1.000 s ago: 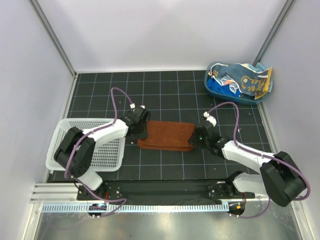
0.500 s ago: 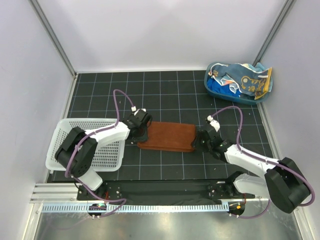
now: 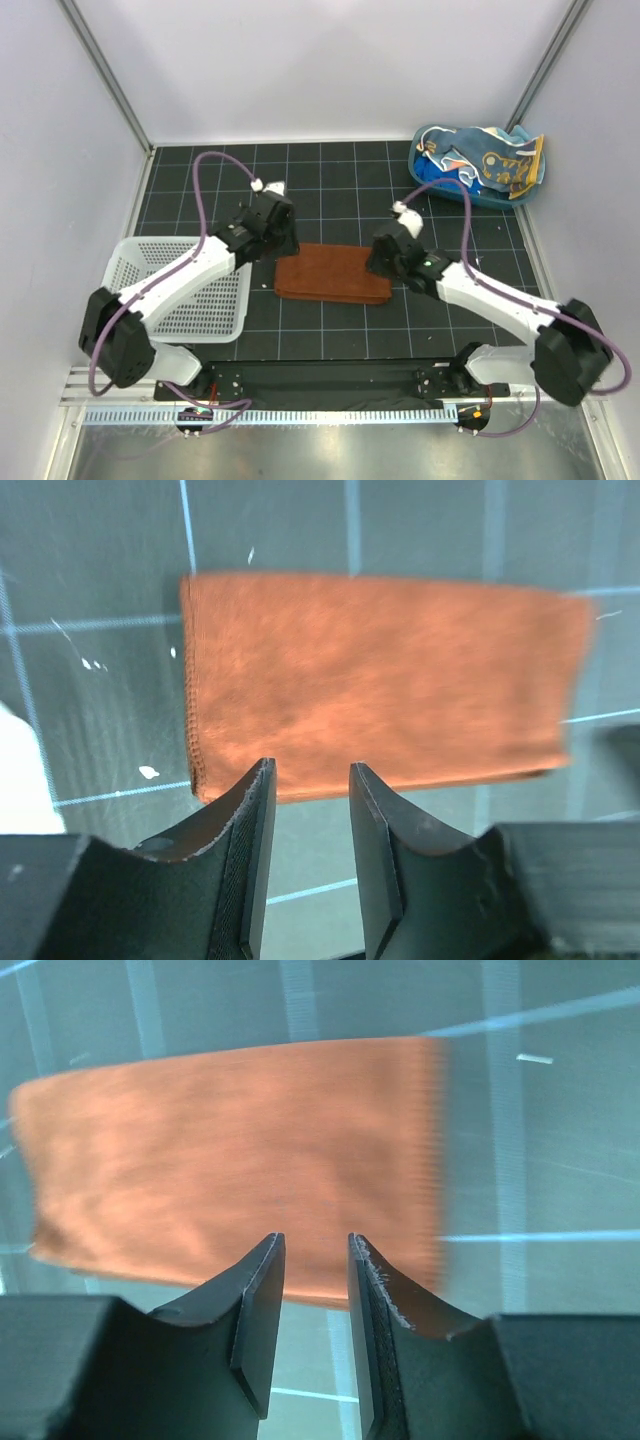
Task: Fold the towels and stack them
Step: Neatly place the folded towel into the bin
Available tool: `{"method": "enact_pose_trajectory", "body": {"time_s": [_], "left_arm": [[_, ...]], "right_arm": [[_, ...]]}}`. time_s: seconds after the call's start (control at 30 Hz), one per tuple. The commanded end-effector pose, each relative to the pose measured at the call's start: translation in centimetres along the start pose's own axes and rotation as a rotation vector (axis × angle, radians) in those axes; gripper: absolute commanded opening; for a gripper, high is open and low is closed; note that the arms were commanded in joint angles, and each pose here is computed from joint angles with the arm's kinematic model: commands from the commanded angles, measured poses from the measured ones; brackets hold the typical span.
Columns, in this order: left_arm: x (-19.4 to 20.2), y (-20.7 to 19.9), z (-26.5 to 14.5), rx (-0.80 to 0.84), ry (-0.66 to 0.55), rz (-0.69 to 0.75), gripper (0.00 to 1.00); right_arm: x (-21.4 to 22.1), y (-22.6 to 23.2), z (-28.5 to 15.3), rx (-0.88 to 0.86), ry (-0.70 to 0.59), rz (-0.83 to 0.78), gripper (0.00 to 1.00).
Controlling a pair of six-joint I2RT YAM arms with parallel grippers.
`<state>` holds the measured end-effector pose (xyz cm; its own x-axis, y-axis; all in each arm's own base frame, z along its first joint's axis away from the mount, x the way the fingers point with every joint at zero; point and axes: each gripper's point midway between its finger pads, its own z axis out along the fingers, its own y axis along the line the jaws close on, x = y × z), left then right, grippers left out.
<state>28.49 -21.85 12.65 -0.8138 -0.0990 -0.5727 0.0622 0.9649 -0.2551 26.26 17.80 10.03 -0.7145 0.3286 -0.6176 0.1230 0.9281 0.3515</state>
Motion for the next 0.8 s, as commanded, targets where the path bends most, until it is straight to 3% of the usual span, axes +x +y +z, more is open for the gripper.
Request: {"method": "enact_pose_trajectory", "body": {"time_s": [0.0,0.17,0.3,0.53,0.77], "left_arm": [[-4.7,-1.6,-5.9,0.059,-0.14,-0.027,0.39],[-7.7,0.4,-11.9,-0.004,-0.264,-0.055,0.4],[-8.2,4.3,-15.8,-0.108,-0.351,-0.092,0.44],[-7.5,10.2,-17.4,-0.202,-0.362,-0.165,0.49],[-6.5,11.3,-15.7,-0.202,-0.314,-0.176,0.5]], "right_arm": [[-0.8,5.1,0.3,-0.034,-0.033,-0.049,0.4],[-0.3,13.4,1.1,-0.104,-0.042,-0.116,0.4],[1.8,18.1,3.4,-0.129,-0.007,-0.152,0.4],[5.3,22.2,8.5,-0.093,0.035,-0.197,0.5],[6.3,22.2,10.7,-0.026,0.036,-0.242,0.56]]}}
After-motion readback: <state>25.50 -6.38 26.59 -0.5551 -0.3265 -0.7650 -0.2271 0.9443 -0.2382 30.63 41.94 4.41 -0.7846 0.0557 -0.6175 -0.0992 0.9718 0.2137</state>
